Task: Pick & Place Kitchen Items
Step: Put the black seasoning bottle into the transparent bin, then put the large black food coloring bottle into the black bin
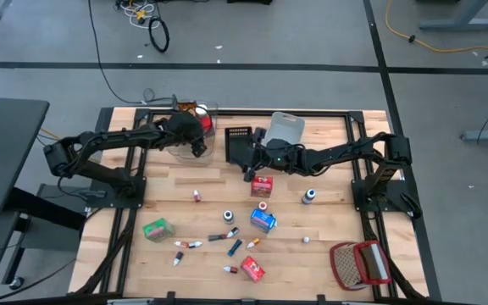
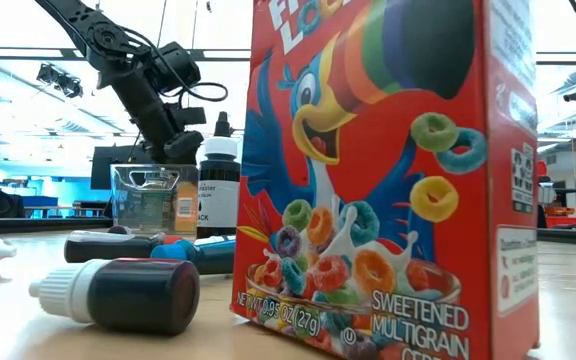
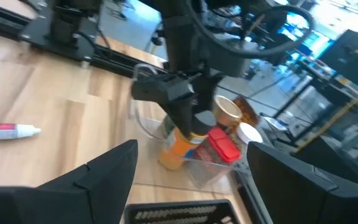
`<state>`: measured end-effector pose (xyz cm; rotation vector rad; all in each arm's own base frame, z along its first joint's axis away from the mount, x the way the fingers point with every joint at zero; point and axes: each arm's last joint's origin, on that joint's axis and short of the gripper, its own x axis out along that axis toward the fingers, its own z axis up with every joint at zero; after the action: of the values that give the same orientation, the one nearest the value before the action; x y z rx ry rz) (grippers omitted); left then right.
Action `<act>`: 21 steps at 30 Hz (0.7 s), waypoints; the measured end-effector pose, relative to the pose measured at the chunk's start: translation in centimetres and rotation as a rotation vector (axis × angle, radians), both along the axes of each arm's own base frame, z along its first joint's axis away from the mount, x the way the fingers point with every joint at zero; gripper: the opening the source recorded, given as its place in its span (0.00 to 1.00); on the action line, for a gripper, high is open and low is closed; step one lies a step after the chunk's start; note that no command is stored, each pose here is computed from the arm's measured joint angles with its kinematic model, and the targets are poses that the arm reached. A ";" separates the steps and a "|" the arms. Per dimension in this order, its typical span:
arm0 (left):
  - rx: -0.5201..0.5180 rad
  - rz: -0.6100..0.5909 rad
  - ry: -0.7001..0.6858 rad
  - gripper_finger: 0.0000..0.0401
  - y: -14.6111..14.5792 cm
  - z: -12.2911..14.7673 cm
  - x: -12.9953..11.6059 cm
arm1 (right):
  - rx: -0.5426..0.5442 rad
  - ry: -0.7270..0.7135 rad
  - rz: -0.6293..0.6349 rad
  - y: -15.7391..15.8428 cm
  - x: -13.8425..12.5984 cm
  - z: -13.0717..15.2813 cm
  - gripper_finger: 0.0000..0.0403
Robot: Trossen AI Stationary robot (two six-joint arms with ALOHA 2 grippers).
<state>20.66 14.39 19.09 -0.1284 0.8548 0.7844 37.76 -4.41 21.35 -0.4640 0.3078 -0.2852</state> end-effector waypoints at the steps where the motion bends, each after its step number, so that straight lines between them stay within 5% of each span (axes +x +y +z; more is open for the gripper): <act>1: 0.016 0.006 0.011 0.74 0.0 0.0 0.0 | 0.003 -0.001 0.012 0.0 0.0 0.0 0.78; 10: 0.172 0.104 0.141 0.79 0.4 0.2 -0.5 | 0.007 -0.002 0.030 0.1 0.0 0.0 0.78; 21: 0.238 0.031 0.115 0.78 -1.2 1.6 0.1 | 0.015 -0.003 0.064 0.2 0.1 0.0 0.78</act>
<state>20.75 13.15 20.71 0.1152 0.8625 0.9229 37.82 -4.24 21.35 -0.4573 0.2914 -0.2213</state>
